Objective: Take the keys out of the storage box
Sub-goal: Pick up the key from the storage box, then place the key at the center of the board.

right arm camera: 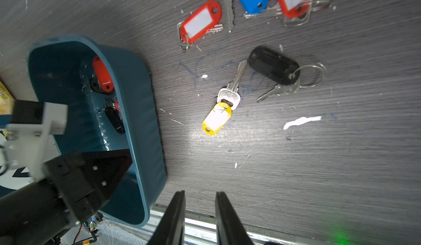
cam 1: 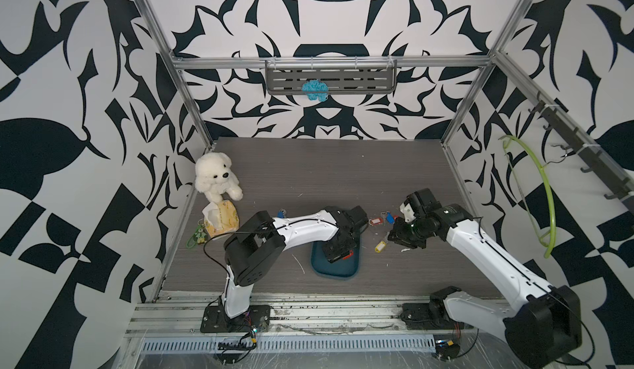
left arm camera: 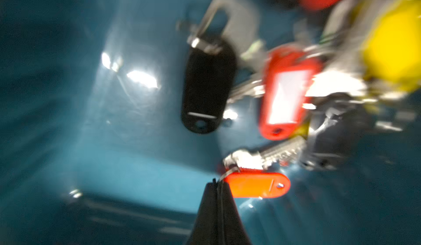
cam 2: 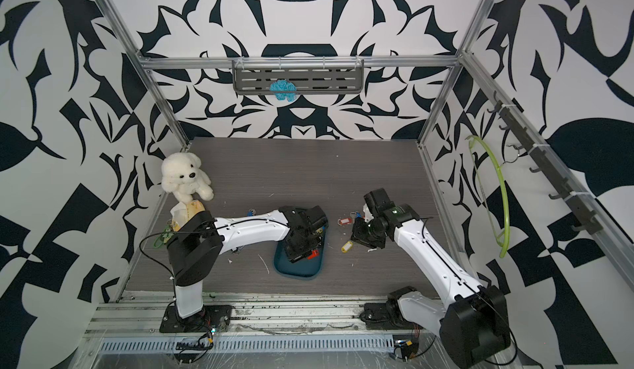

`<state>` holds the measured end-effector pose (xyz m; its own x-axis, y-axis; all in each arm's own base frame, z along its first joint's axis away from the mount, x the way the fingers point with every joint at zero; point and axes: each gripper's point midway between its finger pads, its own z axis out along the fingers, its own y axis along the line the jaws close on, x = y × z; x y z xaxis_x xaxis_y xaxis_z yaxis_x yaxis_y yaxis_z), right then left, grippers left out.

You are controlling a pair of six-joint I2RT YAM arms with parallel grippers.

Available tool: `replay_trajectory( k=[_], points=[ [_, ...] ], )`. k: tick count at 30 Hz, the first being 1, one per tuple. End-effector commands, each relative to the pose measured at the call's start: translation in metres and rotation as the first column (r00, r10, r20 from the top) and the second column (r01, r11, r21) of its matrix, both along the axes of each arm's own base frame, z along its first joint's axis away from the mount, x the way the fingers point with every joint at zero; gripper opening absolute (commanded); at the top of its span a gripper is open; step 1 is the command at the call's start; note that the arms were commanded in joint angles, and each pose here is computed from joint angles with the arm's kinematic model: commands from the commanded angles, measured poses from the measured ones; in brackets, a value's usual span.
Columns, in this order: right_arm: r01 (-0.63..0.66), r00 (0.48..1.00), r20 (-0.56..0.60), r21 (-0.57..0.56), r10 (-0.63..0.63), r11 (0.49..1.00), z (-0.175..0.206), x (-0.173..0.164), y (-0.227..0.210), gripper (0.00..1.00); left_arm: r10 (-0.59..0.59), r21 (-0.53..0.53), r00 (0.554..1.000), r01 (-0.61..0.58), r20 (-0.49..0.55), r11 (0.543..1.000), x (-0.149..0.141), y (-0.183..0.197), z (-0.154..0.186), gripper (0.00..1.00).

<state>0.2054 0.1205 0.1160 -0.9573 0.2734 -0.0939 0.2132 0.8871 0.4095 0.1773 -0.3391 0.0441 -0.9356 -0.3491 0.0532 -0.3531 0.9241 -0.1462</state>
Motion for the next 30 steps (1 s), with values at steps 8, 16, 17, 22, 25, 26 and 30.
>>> replay_trajectory(
  k=[8, 16, 17, 22, 25, 26, 30],
  points=[
    [0.010, 1.000, -0.009, 0.004, -0.010, 1.000, 0.005, -0.005, -0.001, 0.27, -0.113, 0.066, 0.978, 0.103, 0.178, 0.993, 0.018, 0.021, 0.075, 0.00],
    [0.019, 1.000, -0.016, -0.001, -0.019, 1.000, 0.008, -0.006, -0.002, 0.26, -0.081, 0.099, 0.965, 0.058, 0.248, 0.993, 0.034, 0.068, 0.114, 0.00],
    [0.020, 1.000, -0.018, -0.005, -0.020, 1.000, 0.008, -0.006, -0.003, 0.26, -0.070, 0.097, 0.964, 0.046, 0.256, 0.994, 0.037, 0.077, 0.118, 0.00],
    [0.035, 0.999, -0.024, -0.005, -0.035, 0.999, 0.008, -0.005, -0.003, 0.26, 0.017, 0.103, 0.957, -0.049, 0.290, 0.994, 0.060, 0.148, 0.134, 0.00],
    [0.043, 0.999, -0.030, 0.004, -0.042, 0.999, 0.009, -0.005, -0.002, 0.26, 0.069, 0.102, 0.963, -0.099, 0.260, 0.990, 0.068, 0.188, 0.127, 0.00],
    [0.045, 0.998, -0.032, 0.006, -0.045, 0.999, 0.008, -0.005, -0.002, 0.26, 0.081, 0.100, 0.965, -0.109, 0.249, 0.989, 0.071, 0.198, 0.123, 0.00],
    [0.060, 0.998, -0.034, 0.018, -0.059, 0.998, 0.010, -0.003, 0.000, 0.25, 0.135, 0.053, 0.977, -0.146, 0.166, 0.988, 0.079, 0.225, 0.096, 0.00]
  ],
)
